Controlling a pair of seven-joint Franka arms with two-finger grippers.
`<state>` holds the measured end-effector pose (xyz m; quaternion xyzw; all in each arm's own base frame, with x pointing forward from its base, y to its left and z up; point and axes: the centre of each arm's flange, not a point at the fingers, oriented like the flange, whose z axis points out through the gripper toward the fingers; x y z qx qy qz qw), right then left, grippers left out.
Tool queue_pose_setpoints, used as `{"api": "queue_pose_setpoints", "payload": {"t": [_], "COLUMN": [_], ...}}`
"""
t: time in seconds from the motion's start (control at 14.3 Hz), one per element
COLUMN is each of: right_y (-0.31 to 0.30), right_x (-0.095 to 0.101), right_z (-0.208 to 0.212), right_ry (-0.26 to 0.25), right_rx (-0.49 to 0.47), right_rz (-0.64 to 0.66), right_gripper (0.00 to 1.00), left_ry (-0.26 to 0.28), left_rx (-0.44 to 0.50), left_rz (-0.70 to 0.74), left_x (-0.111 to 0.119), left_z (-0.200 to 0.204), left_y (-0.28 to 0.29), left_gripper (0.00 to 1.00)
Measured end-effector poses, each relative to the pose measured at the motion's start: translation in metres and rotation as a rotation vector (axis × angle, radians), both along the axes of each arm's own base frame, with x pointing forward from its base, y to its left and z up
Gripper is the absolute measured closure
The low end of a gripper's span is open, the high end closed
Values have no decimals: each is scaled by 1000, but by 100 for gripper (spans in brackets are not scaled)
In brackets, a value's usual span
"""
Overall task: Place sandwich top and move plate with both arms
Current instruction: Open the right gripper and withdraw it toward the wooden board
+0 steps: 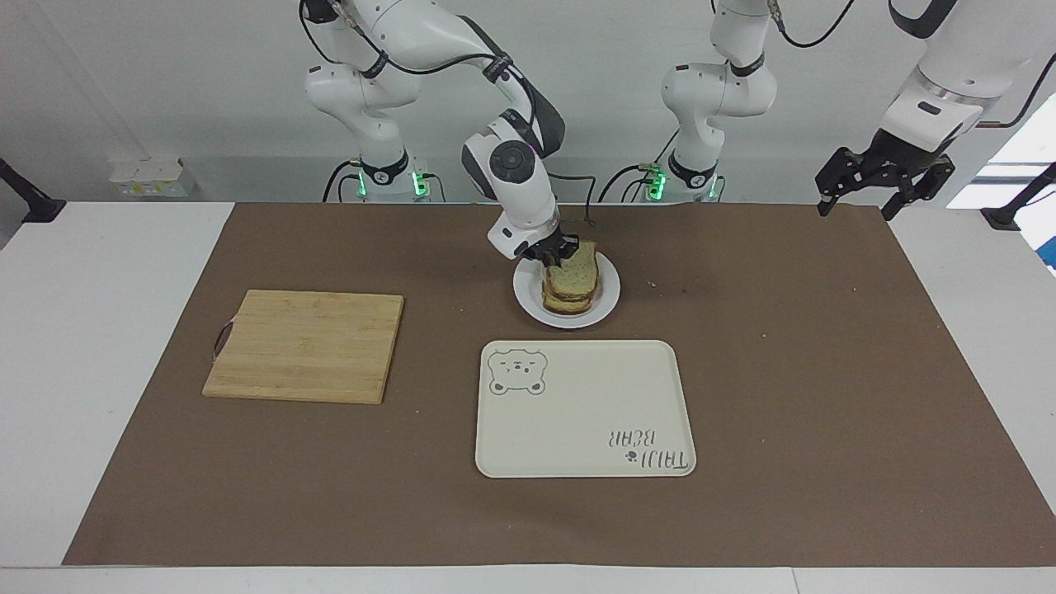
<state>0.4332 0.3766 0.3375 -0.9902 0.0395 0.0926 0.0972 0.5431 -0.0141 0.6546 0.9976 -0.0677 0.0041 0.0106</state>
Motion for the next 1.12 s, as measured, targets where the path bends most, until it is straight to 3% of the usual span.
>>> {"api": "queue_pose_setpoints", "payload": {"t": [0.28, 0.84, 1.12], "right_y": [-9, -66, -79], "right_x": [16, 63, 79], "right_z": [38, 133, 173], "right_ry": [-92, -251, -290], "right_rx": [-22, -146, -158], "right_rz": [19, -3, -27], "right_gripper": [1, 0, 0], "left_ry": [0, 0, 0], "left_rx": [0, 0, 0], "left_rz": [0, 0, 0], "left_x": [0, 0, 0], "left_z": [0, 0, 0], "left_y": [0, 0, 0], "left_gripper": [0, 0, 0]}}
